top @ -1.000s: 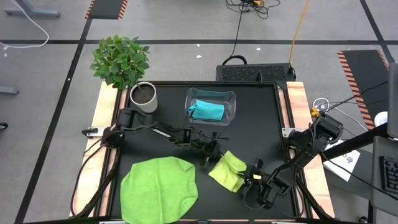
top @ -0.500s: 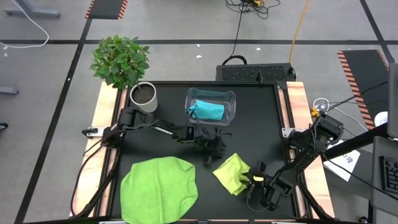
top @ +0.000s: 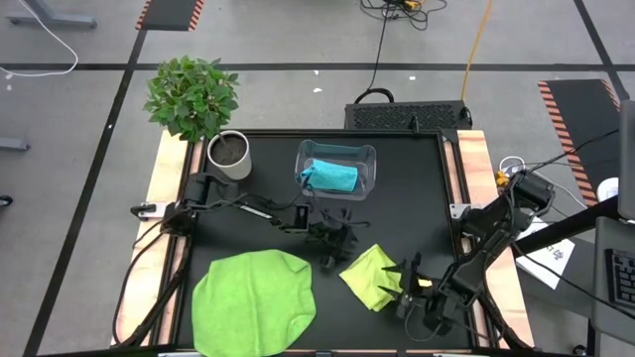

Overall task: Fold microfiber towels
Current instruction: Fold the light green towel

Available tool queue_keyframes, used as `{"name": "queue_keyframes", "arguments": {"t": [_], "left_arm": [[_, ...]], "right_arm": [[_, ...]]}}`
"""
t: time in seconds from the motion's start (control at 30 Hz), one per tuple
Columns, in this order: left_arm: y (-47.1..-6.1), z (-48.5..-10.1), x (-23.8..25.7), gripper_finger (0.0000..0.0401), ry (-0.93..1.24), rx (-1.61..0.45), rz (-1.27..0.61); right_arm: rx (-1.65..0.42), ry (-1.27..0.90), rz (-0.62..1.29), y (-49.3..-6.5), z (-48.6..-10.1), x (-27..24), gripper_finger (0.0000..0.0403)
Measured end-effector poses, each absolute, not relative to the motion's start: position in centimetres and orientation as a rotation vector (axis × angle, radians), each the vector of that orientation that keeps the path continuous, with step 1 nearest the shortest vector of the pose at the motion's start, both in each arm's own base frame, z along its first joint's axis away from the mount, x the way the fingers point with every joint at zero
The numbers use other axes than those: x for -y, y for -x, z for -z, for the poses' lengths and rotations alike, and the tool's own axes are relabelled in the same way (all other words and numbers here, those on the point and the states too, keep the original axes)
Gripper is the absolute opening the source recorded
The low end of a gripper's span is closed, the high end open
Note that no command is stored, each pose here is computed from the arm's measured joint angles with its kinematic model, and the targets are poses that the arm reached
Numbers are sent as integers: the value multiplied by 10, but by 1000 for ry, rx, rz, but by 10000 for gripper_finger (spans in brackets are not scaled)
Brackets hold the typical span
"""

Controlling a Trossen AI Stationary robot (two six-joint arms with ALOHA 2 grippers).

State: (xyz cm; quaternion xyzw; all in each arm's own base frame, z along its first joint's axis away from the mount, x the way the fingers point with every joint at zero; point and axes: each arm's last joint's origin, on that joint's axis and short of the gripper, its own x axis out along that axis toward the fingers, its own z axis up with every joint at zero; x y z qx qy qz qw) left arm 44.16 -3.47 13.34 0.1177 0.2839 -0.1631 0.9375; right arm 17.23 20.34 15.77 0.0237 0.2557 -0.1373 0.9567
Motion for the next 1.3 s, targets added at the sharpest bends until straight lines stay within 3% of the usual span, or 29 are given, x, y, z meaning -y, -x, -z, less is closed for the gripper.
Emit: {"name": "queue_keyframes", "arguments": {"t": [0.27, 0.7, 1.1, 1.3], "left_arm": [[-414, -180, 49, 191, -213, -706, 337], [-392, -176, 100, 191, -233, -771, 469], [-388, -177, 120, 191, -231, -758, 520], [-386, -177, 125, 191, -246, -758, 518]], "right_arm": [[-558, -15, 232, -191, -155, -200, 219], [-840, -33, 233, -193, -109, -197, 170], [-678, 151, 196, -199, -128, -199, 135], [-588, 178, 275, -202, -144, -189, 133]]}}
